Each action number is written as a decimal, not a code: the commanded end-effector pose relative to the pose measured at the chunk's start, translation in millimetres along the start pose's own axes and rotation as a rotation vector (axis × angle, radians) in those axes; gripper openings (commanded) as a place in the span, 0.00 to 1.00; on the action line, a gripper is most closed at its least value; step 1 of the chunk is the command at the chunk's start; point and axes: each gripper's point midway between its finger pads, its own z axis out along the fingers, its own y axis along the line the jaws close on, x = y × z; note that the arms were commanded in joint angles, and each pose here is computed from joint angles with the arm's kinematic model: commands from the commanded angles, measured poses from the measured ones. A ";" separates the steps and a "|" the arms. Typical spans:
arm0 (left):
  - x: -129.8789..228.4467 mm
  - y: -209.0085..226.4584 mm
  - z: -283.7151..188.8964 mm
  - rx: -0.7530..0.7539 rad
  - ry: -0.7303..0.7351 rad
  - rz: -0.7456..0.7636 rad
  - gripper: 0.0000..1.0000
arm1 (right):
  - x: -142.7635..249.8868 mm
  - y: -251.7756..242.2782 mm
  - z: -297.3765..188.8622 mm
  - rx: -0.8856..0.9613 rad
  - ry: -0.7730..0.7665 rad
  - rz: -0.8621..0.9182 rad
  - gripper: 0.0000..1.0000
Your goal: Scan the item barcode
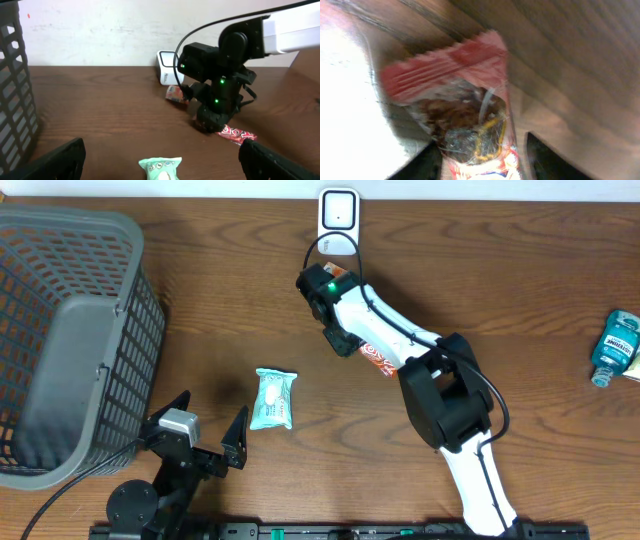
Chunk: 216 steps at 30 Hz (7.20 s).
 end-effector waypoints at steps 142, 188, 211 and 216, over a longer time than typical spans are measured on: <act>0.0 -3.1 -0.3 0.017 -0.001 -0.011 0.98 | 65.5 123.8 -156.1 -1.447 -0.186 -0.211 0.01; 0.0 -3.1 -0.3 0.017 -0.001 -0.011 0.98 | 67.8 8.3 -208.9 -1.559 1.573 1.434 0.01; 0.0 -3.1 -0.3 0.017 -0.001 -0.011 0.98 | -12.2 -10.5 -55.9 -0.976 -0.230 0.426 0.71; 0.0 -3.1 -0.3 0.017 -0.001 -0.011 0.98 | -7.6 -19.7 -55.1 -0.635 -0.277 0.187 0.59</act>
